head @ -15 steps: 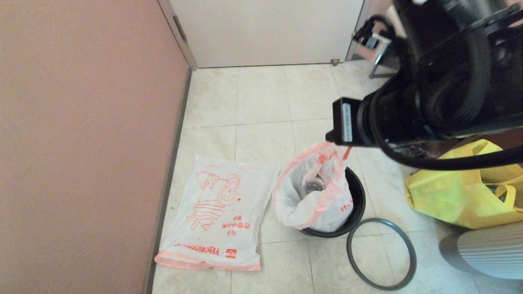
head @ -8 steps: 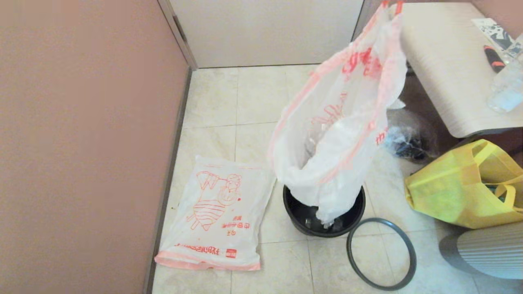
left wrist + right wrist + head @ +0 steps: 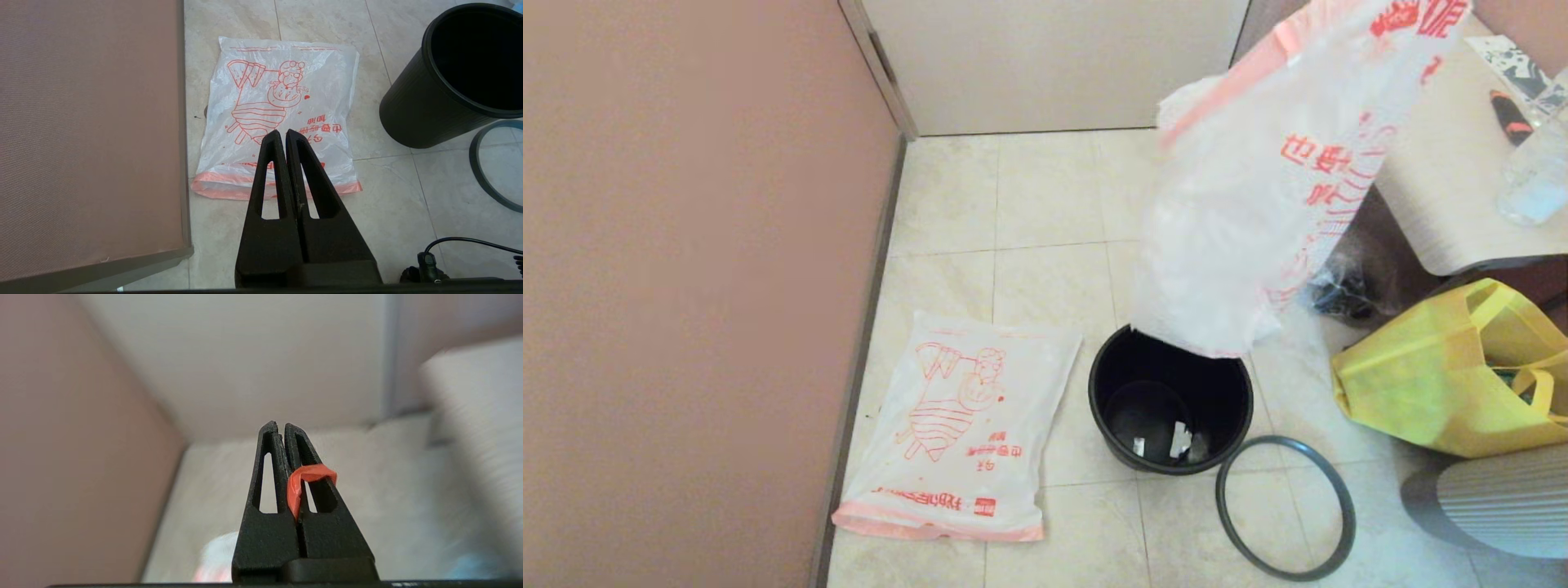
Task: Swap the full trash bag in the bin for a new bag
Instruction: Place the trash bag on the floor
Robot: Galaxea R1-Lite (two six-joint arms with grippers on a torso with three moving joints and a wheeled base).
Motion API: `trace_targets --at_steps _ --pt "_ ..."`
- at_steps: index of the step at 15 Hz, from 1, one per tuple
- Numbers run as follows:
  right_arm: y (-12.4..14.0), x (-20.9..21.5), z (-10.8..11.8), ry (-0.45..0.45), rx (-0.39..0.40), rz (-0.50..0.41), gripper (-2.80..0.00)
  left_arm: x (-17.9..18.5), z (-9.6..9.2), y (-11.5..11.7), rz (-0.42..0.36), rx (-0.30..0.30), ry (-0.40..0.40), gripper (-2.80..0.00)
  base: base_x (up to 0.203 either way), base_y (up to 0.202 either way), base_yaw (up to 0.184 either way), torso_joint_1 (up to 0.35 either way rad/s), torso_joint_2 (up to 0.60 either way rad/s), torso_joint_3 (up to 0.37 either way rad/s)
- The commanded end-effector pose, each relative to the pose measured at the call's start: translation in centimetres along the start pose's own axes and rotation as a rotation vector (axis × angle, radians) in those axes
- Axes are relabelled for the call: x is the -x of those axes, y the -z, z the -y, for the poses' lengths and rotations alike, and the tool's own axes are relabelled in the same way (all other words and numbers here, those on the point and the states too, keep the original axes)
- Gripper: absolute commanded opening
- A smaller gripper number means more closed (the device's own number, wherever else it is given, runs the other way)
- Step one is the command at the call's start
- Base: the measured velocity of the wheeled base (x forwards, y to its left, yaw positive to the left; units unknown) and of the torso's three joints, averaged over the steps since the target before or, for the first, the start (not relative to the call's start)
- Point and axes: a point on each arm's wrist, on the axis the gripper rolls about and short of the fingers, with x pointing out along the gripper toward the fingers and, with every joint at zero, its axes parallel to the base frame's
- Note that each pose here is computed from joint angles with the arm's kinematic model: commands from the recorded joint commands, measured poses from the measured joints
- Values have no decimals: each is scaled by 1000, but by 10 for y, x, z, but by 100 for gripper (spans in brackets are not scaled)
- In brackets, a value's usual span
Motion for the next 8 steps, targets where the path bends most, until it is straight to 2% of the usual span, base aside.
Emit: trace_targets --at_steps 1,3,5,8 --pt "-2 -5 16 67 32 39 -280 0 0 0 -2 0 1 -280 0 0 0 0 0 0" --pt "11 -16 27 109 52 15 -280 0 0 0 -1 0 0 -280 0 0 0 0 0 0" --pt "34 -35 43 164 77 -33 -280 0 0 0 0 0 0 -280 0 0 0 0 0 0" --pt "94 -72 85 283 116 -158 -280 0 0 0 0 0 0 -280 0 0 0 0 0 0"
